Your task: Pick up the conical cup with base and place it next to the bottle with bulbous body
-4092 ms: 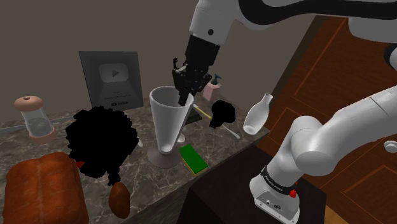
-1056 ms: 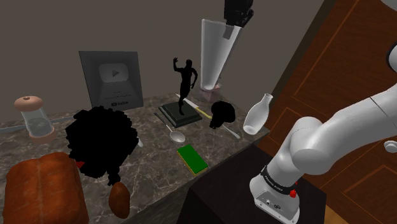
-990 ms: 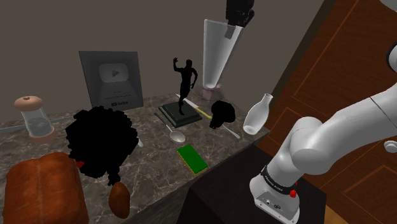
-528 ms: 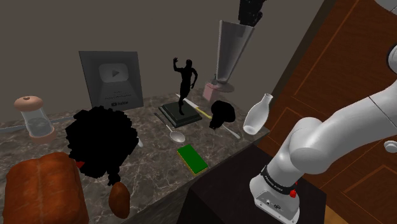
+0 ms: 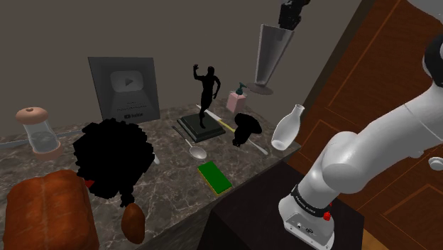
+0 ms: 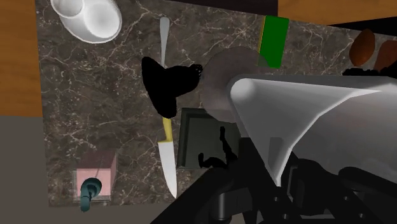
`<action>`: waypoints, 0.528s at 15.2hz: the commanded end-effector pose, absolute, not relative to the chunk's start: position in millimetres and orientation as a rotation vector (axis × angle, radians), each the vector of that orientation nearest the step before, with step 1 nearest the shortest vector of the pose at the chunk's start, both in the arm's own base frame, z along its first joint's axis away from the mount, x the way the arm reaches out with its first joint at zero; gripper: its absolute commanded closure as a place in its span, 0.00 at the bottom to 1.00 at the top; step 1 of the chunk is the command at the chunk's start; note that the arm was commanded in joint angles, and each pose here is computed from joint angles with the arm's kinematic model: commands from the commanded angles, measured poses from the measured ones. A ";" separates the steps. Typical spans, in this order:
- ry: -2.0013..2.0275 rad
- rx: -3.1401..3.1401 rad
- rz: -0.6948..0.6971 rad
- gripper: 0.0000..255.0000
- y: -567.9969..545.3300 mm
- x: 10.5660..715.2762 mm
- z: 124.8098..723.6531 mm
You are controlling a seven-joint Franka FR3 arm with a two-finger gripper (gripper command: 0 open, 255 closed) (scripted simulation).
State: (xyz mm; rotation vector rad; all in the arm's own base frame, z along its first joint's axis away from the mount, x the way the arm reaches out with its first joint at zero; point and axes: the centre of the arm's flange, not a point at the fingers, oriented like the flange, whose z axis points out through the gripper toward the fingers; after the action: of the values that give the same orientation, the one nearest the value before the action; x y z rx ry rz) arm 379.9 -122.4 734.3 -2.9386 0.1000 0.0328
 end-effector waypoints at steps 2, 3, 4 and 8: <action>0.097 -2.939 0.033 1.00 -159.1 385.7 734.1; 0.097 -2.939 0.033 1.00 -172.2 387.2 734.2; 0.097 -2.939 0.033 1.00 -185.4 388.6 734.2; 0.097 -2.939 0.033 1.00 -237.8 394.5 734.3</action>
State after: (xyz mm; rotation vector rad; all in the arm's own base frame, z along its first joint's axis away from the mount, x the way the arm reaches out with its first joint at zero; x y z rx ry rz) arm 394.4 -225.2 733.9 -2.9382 0.1003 0.0333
